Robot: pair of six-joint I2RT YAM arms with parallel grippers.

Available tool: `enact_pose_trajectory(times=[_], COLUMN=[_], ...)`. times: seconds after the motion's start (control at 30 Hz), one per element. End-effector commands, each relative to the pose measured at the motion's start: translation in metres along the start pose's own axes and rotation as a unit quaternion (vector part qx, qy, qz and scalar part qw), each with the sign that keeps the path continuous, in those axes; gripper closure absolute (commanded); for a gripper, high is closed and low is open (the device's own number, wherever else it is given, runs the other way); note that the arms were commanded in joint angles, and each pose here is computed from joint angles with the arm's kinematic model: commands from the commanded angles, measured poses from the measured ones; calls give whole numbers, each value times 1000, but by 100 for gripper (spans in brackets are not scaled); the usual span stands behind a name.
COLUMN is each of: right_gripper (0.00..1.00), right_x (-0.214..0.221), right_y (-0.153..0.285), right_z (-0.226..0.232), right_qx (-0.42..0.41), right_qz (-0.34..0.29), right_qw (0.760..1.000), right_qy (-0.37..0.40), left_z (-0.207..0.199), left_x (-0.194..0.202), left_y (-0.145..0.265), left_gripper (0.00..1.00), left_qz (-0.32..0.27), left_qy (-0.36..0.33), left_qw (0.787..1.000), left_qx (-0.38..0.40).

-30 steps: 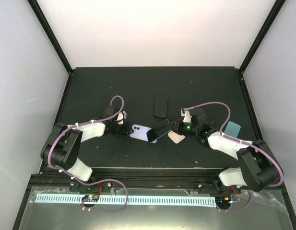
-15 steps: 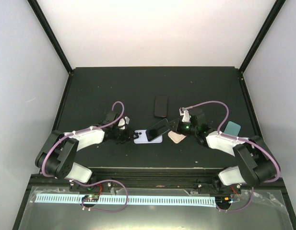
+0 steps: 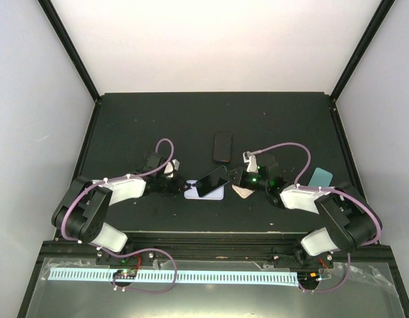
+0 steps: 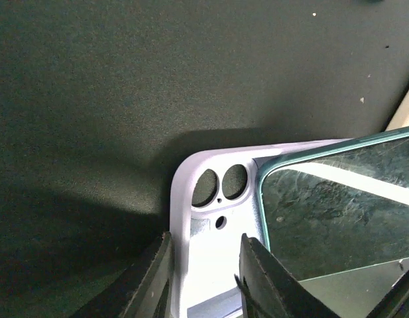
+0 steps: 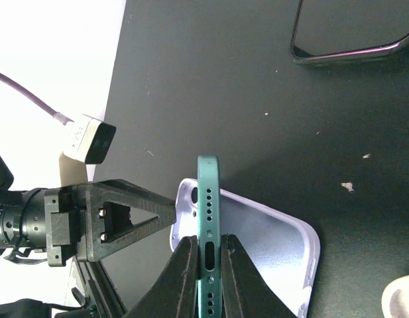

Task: Put the phone into the phone case

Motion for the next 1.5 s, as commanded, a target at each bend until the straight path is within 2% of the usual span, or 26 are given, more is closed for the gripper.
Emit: enact_pose_trajectory(times=[0.0,0.17,0.57,0.8,0.93,1.03,1.3,1.47], right_gripper=[91,89,87,85,80,77,81,82], right_x=[0,8,32,47,52,54,60,60], right_y=[-5,-15,-23,-24,-25,-27,-23,-15], right_z=[4,7,10,5,11,14,9,15], right_qx=[5,17,43,62,37,50,83,65], right_qz=[-25,-20,-26,5,9,18,28,16], right_qw=[1000,1000,998,997,998,997,994,994], right_qy=[6,-5,-40,-54,-46,-46,-68,-83], left_z=[-1,2,0,2,2,2,1,6], left_x=[5,15,26,29,30,31,35,40], left_y=[-6,-9,2,5,3,2,4,3], left_gripper=[72,77,80,77,75,73,72,72], left_qz=[15,35,24,22,26,28,24,25], left_qy=[7,27,26,28,28,30,28,40], left_qw=[999,997,996,996,995,995,995,994], left_qx=[43,60,80,86,92,96,96,100])
Point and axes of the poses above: each gripper's point midway between its finger pads, its own y axis back along the fingers, its own z axis along the line the jaws close on, x = y × z, the point moved 10 cm from there along y, back along the fingers, and after that the axes turned 12 degrees about y, right-handed, at the moved point
